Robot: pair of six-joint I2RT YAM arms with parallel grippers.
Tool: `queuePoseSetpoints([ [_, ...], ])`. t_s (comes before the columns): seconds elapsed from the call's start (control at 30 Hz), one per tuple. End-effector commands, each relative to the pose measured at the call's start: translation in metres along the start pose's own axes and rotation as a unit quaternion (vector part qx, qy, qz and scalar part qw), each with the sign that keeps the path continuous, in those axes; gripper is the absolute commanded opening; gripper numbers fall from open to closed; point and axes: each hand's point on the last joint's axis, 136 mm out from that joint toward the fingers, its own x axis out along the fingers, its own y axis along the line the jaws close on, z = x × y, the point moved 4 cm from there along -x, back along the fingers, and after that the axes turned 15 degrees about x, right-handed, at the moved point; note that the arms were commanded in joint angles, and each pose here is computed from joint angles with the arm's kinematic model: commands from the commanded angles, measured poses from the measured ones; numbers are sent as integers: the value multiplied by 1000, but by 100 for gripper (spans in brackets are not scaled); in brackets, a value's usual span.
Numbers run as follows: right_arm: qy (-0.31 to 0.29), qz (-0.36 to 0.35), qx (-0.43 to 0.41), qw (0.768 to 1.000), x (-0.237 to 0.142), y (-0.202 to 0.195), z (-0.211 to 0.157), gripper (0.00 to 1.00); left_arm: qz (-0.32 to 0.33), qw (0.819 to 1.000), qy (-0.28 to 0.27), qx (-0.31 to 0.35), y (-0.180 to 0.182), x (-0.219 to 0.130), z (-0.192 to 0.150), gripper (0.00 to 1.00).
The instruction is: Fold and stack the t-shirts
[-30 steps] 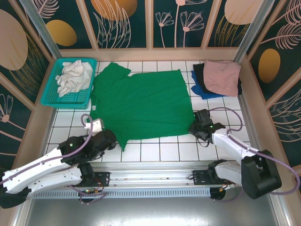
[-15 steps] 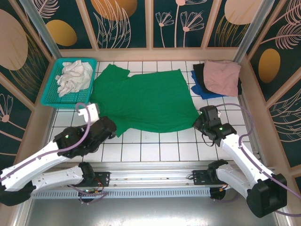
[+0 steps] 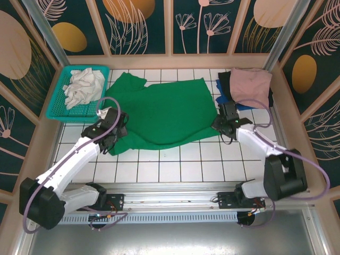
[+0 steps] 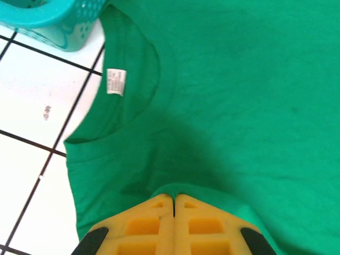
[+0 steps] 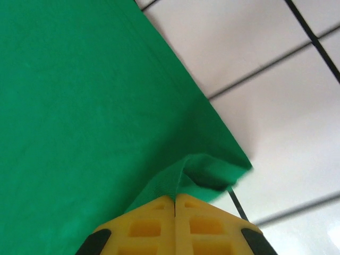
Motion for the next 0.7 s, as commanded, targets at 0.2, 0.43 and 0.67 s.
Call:
queuePoseSetpoints([
  [0.2,-13,12,-44,999,39,40,42,0,8,999,37,34,-2,54,34,0],
  [0.43,2,4,-46,999,64,41,51,0,34,998,47,31,9,78,56,0],
  [0.67,18,-3,-52,998,81,44,51,0,46,996,59,41,8,95,70,0],
])
